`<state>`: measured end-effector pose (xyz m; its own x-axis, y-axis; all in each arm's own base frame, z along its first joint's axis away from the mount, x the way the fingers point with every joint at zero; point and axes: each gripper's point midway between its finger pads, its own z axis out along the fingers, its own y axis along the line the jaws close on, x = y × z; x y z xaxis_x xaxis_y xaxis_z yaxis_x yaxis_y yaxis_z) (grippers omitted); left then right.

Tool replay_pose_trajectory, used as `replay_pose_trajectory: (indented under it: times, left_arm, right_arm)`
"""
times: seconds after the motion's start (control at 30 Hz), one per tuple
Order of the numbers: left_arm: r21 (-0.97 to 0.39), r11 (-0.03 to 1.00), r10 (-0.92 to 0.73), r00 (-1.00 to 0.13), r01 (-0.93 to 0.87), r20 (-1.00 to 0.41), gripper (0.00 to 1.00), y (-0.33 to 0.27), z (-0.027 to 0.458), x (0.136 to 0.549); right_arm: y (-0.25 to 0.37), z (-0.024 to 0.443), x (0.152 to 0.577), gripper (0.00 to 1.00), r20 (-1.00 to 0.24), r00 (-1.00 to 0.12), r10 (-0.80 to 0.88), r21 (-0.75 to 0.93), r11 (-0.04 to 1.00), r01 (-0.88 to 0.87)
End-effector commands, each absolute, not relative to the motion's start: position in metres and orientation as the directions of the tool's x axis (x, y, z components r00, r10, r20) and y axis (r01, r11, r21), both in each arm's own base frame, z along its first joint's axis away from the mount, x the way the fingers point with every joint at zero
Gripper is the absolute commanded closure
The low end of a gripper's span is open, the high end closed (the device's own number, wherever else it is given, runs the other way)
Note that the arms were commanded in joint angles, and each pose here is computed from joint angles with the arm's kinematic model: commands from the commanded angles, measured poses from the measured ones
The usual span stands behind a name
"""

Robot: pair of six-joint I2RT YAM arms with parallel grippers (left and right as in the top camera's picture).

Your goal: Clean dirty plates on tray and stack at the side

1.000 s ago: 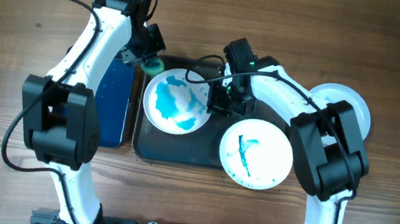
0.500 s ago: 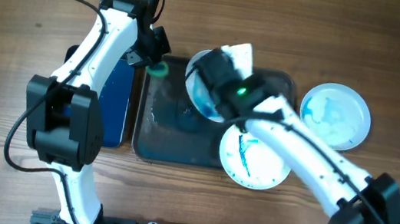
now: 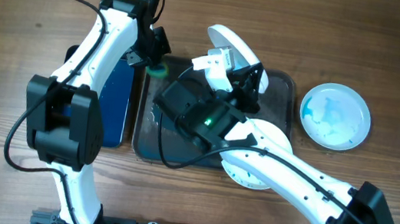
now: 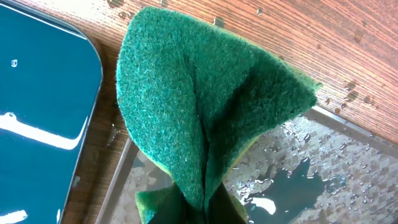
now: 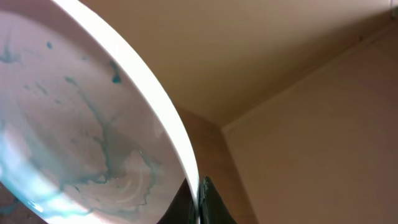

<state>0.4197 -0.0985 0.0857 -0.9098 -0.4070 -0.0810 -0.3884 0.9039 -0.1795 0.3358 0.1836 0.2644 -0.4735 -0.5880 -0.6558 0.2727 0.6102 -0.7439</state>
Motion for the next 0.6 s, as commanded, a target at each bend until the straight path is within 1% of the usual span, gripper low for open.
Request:
replay_pose_trajectory:
  times: [0.0,0.03,0.07,0.1,0.13,0.17,0.2,0.27,0.37,0.47,0.5,0.57]
  left_arm:
    - [-0.198,0.906,-0.404,-0.904,-0.374,-0.140,0.96,-0.097,0.109,0.426]
    - [-0.196,0.906,-0.404,-0.904,-0.375,-0.137,0.96,-0.097,0.109,0.425]
    - [-0.194,0.906,-0.404,-0.905,-0.376,-0.134,0.96,-0.097,0.109,0.424]
    - [-0.192,0.906,-0.404,-0.905,-0.376,-0.132,0.96,-0.096,0.109,0.423]
    - [-0.189,0.909,-0.399,-0.908,-0.372,-0.130,0.96,-0.096,0.108,0.422]
    - [-0.188,0.911,-0.394,-0.910,-0.367,-0.130,0.96,-0.096,0.108,0.422]
    - [-0.188,0.911,-0.394,-0.910,-0.368,-0.131,0.96,-0.096,0.108,0.422]
    - [-0.190,0.911,-0.394,-0.909,-0.367,-0.132,0.96,-0.096,0.108,0.423]
    - [-0.189,0.911,-0.394,-0.910,-0.367,-0.131,0.96,-0.096,0.108,0.422]
    - [-0.189,0.911,-0.394,-0.910,-0.367,-0.131,0.96,-0.096,0.108,0.422]
    - [-0.189,0.911,-0.394,-0.910,-0.367,-0.131,0.96,-0.096,0.108,0.422]
    - [-0.190,0.911,-0.394,-0.909,-0.367,-0.132,0.96,-0.096,0.108,0.423]
  right_arm:
    - [0.198,0.221,0.337,0.96,-0.652,-0.588,-0.479,-0.617,0.785,0.045]
    - [0.203,0.202,0.337,0.96,-0.642,-0.643,-0.418,-0.534,0.845,-0.016]
    - [0.208,0.180,0.335,0.96,-0.628,-0.720,-0.297,-0.387,0.921,-0.042]
    - [0.209,0.160,0.335,0.96,-0.588,-0.795,-0.150,-0.232,0.973,-0.011]
    - [0.206,0.149,0.337,0.96,-0.553,-0.830,-0.075,-0.160,0.987,0.018]
    - [0.203,0.128,0.338,0.96,-0.471,-0.881,0.036,-0.053,0.996,0.069]
    - [0.203,0.112,0.337,0.96,-0.397,-0.913,0.095,0.014,0.995,0.098]
    - [0.207,0.082,0.335,0.96,-0.282,-0.947,0.156,0.097,0.986,0.133]
    - [0.224,0.051,0.328,0.96,-0.165,-0.974,0.158,0.185,0.975,0.127]
    - [0.234,0.039,0.324,0.95,-0.116,-0.984,0.134,0.218,0.970,0.107]
    - [0.237,0.039,0.325,0.92,-0.117,-0.986,0.116,0.230,0.969,0.087]
    - [0.243,0.041,0.327,0.79,-0.121,-0.990,0.071,0.268,0.963,0.036]
